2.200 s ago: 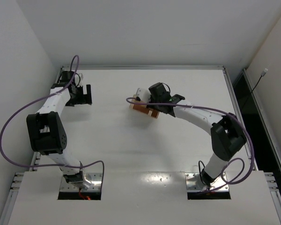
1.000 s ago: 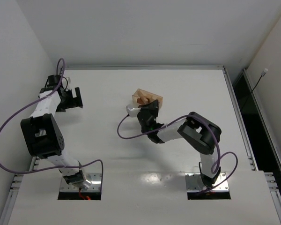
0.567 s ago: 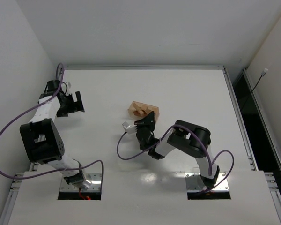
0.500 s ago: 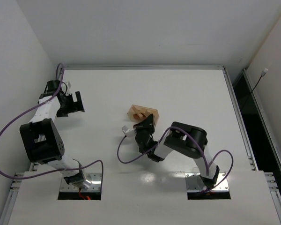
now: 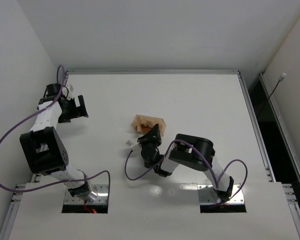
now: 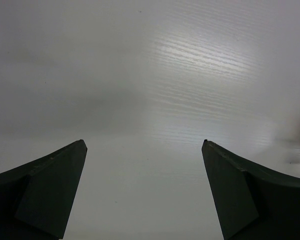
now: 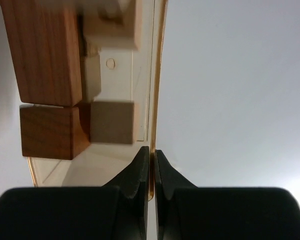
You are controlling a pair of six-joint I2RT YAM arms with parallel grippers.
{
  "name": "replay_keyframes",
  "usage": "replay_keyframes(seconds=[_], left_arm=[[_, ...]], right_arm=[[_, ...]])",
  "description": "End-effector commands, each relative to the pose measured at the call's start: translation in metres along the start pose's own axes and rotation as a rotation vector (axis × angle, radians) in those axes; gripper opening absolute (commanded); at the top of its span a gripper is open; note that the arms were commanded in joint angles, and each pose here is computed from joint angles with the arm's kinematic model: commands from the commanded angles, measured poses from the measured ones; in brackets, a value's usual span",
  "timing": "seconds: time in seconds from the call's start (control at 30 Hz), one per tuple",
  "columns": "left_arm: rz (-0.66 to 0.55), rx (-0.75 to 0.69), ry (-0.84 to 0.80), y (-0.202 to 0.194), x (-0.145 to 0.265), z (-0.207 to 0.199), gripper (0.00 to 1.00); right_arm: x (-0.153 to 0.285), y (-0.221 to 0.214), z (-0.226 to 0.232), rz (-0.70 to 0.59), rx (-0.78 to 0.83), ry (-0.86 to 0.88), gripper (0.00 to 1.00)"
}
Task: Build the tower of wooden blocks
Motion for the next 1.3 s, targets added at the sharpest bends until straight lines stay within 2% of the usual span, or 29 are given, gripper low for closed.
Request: replay_keyframes(seconds=[0.0,0.07,0.17,0.23,0.27,0.3,0.33,0.4,0.5,0.63,0.73,0.87,0.9,1.03,1.27], left_arm=[[-0.073,-0.02,-0.025,0.022,0.017,-0.004,1.0],[-0.065,-0.01,-0.041,0.019,0.016,-0.003,1.0],[-0.062,-0.011,-0.058,0.015,0.011,-0.004,1.0],[-0.03,-0.004,-0.065,0.01,0.005,-0.004,1.0],[-0.032,0.005,-0.06,0.01,0.005,0.0,1.0],[-0.031,0.005,-0.074,0.009,0.003,-0.002,1.0],[-0.02,0.007,-0.082,0.005,0.002,-0.003,1.0],[-0.032,0.004,-0.092,0.007,0.002,-0.004,1.0],[-0.036,-0.006,-0.092,0.016,0.007,-0.005,1.0],[-0.045,-0.018,-0.102,0.017,0.01,-0.007,1.0],[-0.048,-0.018,-0.102,0.02,0.013,-0.007,1.0],[-0.056,-0.003,-0.114,0.015,0.013,-0.009,1.0],[-0.046,0.0,-0.104,0.013,0.013,-0.008,1.0],[-0.08,-0.009,-0.119,0.011,0.019,-0.011,1.0],[-0.095,-0.013,-0.128,0.015,0.028,-0.014,1.0]], right_arm=[[0.021,-0.035,-0.056,0.044,-0.427,-0.193,0.0],[0.026,-0.035,-0.061,0.023,-0.435,-0.205,0.0],[0.021,-0.012,-0.048,0.012,-0.349,-0.192,0.0],[0.027,-0.038,-0.064,0.052,-0.42,-0.193,0.0],[0.029,-0.043,-0.062,0.015,-0.388,-0.208,0.0],[0.029,-0.042,-0.064,0.016,-0.397,-0.211,0.0],[0.017,-0.033,-0.048,0.038,-0.351,-0.188,0.0],[0.009,-0.023,-0.055,0.064,-0.363,-0.193,0.0],[0.02,-0.059,-0.074,0.073,-0.412,-0.215,0.0],[0.002,-0.042,-0.058,0.102,-0.38,-0.193,0.0],[0.007,-0.06,-0.074,0.113,-0.435,-0.212,0.0],[-0.004,-0.053,-0.079,0.129,-0.437,-0.223,0.0],[0.0,-0.067,-0.094,0.148,-0.495,-0.239,0.0],[-0.002,-0.062,-0.092,0.128,-0.476,-0.247,0.0],[-0.009,-0.08,-0.116,0.223,-0.591,-0.223,0.0]])
Point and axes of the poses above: each gripper's point midway between its finger pads, its own x axis back along the fingers, its own z axis along the line the jaws close on, y = z × x, the point moved 3 cm from there along x, back along the fingers, and after that the axes turned 4 degrees about x, right-handed, at the moved point
